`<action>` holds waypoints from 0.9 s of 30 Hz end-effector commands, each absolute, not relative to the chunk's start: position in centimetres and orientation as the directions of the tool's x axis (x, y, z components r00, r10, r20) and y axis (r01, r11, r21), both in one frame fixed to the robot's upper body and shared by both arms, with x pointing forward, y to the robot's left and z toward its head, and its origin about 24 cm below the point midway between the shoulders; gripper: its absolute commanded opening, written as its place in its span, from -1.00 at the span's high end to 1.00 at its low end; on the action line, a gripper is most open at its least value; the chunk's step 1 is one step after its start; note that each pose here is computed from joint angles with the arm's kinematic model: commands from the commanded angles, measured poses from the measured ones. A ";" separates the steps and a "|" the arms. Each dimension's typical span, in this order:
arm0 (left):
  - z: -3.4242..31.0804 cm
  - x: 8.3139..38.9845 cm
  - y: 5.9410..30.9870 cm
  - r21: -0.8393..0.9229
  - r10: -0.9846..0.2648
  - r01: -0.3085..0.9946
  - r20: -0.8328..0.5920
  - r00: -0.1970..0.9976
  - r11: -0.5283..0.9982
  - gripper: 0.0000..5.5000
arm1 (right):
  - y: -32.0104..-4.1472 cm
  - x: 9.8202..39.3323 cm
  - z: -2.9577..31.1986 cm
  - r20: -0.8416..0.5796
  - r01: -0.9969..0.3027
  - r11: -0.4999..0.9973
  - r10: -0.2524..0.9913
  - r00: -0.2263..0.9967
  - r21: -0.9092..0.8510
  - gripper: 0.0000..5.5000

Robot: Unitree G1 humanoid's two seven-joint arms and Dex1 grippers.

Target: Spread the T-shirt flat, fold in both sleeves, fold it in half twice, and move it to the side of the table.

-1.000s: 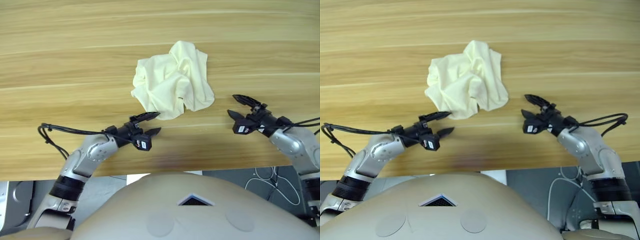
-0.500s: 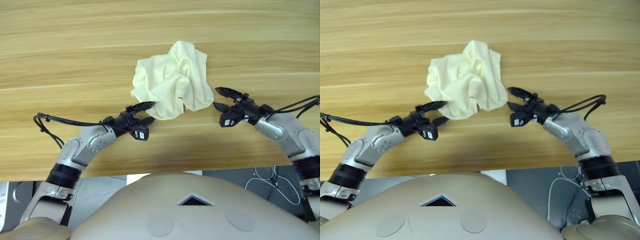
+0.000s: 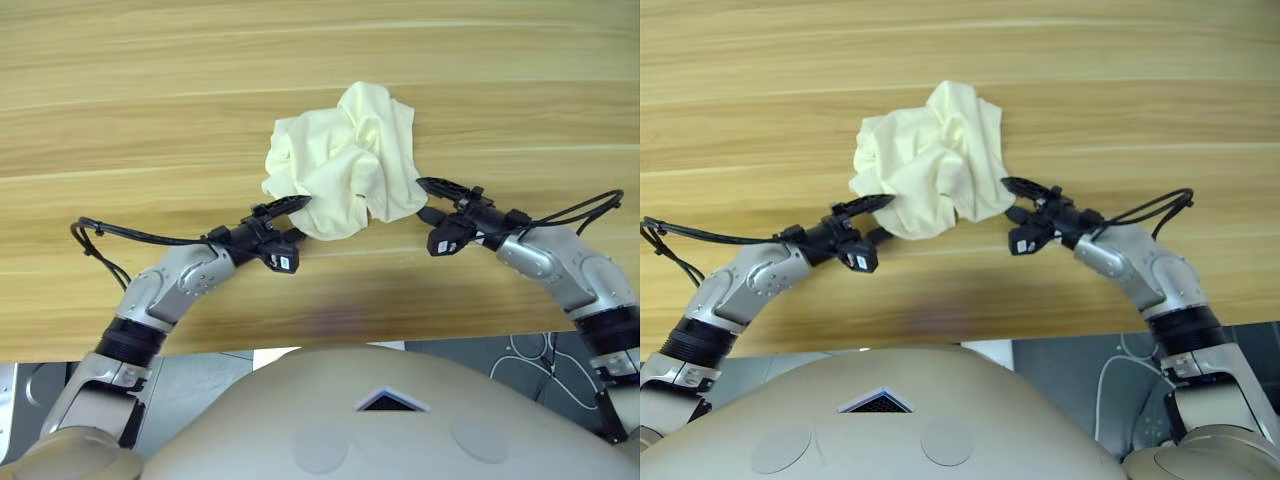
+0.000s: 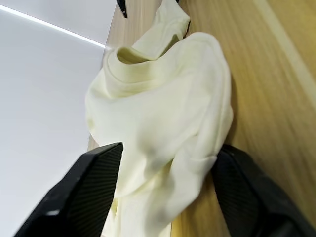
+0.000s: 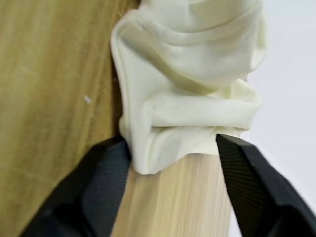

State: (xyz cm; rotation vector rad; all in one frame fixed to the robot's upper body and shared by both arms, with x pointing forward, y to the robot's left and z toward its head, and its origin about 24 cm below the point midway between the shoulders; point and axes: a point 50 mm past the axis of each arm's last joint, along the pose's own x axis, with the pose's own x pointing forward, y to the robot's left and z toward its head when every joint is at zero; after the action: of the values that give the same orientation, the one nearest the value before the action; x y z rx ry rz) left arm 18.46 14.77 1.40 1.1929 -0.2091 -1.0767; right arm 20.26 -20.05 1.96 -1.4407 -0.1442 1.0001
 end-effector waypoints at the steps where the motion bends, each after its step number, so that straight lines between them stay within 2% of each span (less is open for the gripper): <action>1: 0.3 18.1 14.6 0.793 -0.758 0.605 -0.433 0.488 -0.064 0.08 | -20.1 19.0 -0.2 -0.551 -0.560 -0.209 0.622 0.556 -0.801 0.20; 6: 0.2 18.2 14.5 0.789 -0.763 0.611 -0.429 0.484 -0.056 0.40 | -19.5 19.1 -0.6 -0.528 -0.562 -0.176 0.640 0.558 -0.808 0.57; 14: 0.3 17.4 14.5 0.774 -0.778 0.631 -0.428 0.460 -0.052 0.84 | -19.2 19.1 -0.7 -0.520 -0.566 -0.168 0.657 0.546 -0.807 1.00; 18: 0.5 17.3 15.3 0.763 -0.768 0.647 -0.425 0.479 -0.019 0.99 | -19.6 19.3 -0.4 -0.504 -0.556 -0.147 0.648 0.571 -0.818 1.00; 22: 1.6 18.5 16.6 0.746 -0.756 0.643 -0.318 0.572 0.173 0.99 | -19.7 19.2 1.0 -0.410 -0.545 -0.017 0.678 0.610 -0.838 1.00; 25: 3.1 18.8 16.9 0.664 -0.779 0.650 -0.160 0.606 0.370 0.99 | -19.8 19.0 3.0 -0.273 -0.532 0.170 0.708 0.652 -0.829 1.00; 27: 4.2 18.7 17.4 0.600 -0.770 0.633 -0.044 0.636 0.489 0.99 | -19.9 18.6 5.2 -0.129 -0.515 0.341 0.724 0.677 -0.787 1.00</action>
State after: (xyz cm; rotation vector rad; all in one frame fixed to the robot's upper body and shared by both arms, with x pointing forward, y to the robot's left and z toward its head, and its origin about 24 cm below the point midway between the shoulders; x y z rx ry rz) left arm 18.82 16.93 3.19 0.7274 -0.2023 -0.9077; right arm 18.66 -19.69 2.75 -1.0415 -0.1779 0.8840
